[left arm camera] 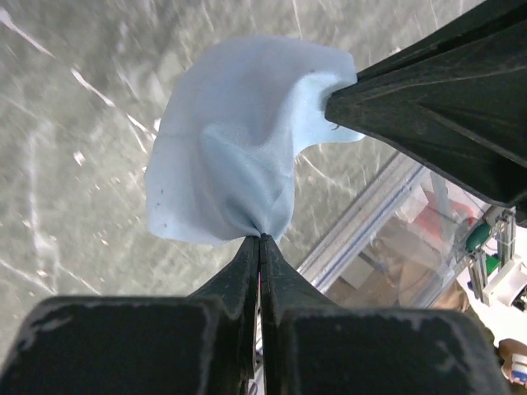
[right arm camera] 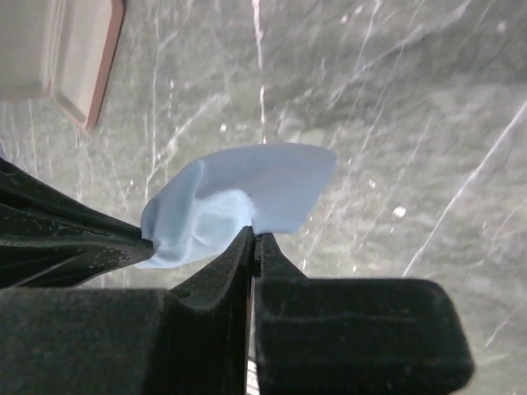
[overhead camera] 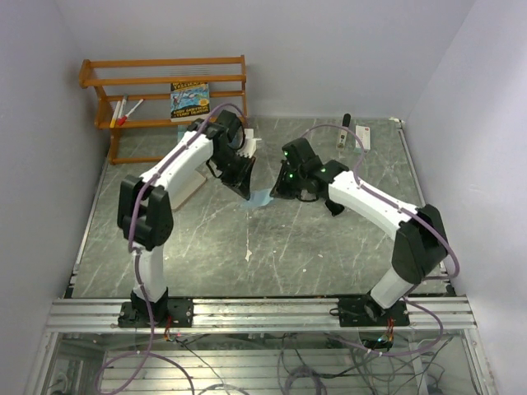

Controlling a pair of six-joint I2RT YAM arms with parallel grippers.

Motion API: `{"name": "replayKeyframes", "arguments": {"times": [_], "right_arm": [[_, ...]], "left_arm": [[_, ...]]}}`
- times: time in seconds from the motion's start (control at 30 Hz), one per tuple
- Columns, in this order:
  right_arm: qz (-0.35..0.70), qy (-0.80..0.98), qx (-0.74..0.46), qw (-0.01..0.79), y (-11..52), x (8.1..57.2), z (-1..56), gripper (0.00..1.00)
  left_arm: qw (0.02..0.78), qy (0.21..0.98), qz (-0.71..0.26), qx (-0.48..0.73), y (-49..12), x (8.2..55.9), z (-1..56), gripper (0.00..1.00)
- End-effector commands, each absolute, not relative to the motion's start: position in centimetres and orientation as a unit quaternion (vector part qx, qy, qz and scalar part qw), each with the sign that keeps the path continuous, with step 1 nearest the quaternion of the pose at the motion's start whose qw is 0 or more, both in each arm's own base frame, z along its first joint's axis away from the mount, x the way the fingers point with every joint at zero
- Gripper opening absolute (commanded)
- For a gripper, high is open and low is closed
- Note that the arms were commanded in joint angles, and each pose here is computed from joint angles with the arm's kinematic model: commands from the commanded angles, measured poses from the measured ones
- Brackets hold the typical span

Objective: Organize the sunglasses
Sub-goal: Fold the glasses cleaning cloth at the center of the board.

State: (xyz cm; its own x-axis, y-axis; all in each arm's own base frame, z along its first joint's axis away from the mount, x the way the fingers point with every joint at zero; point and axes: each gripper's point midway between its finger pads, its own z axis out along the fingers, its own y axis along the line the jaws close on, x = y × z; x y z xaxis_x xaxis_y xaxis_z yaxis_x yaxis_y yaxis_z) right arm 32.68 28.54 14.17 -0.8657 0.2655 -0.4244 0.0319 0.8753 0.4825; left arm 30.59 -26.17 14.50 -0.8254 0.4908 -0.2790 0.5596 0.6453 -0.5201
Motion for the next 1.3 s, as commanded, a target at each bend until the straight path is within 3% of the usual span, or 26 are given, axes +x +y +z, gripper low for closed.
{"name": "replayKeyframes", "arguments": {"times": [0.0, 0.23, 0.47, 0.73, 1.1, 1.27], "right_arm": [[0.21, 0.938, 0.105, 0.255, 27.7, 30.1, 14.9, 0.0], [0.211, 0.939, 0.117, 0.245, 27.5, 27.3, 15.0, 0.0], [0.181, 0.949, 0.113, 0.231, 27.5, 27.8, 12.2, 0.0], [0.132, 0.959, 0.115, 0.225, 27.9, 33.0, 7.5, 0.0], [0.15, 0.957, 0.11, 0.224, 28.6, 39.5, 5.3, 0.0], [0.159, 0.96, 0.101, 0.208, 28.8, 40.5, 3.7, 0.0]], "left_arm": [[0.049, 0.9, -0.302, 0.31, -25.4, 27.2, 15.6, 0.07], [0.053, 0.903, -0.308, 0.295, -24.3, 24.6, 16.4, 0.07], [0.056, 0.915, -0.287, 0.279, -23.9, 25.1, 14.7, 0.07], [-0.029, 0.919, -0.284, 0.273, -25.0, 29.5, 8.9, 0.07], [0.037, 0.928, -0.265, 0.258, -24.8, 38.6, 7.3, 0.07], [0.035, 0.933, -0.252, 0.254, -23.8, 40.4, 5.4, 0.07]]}}
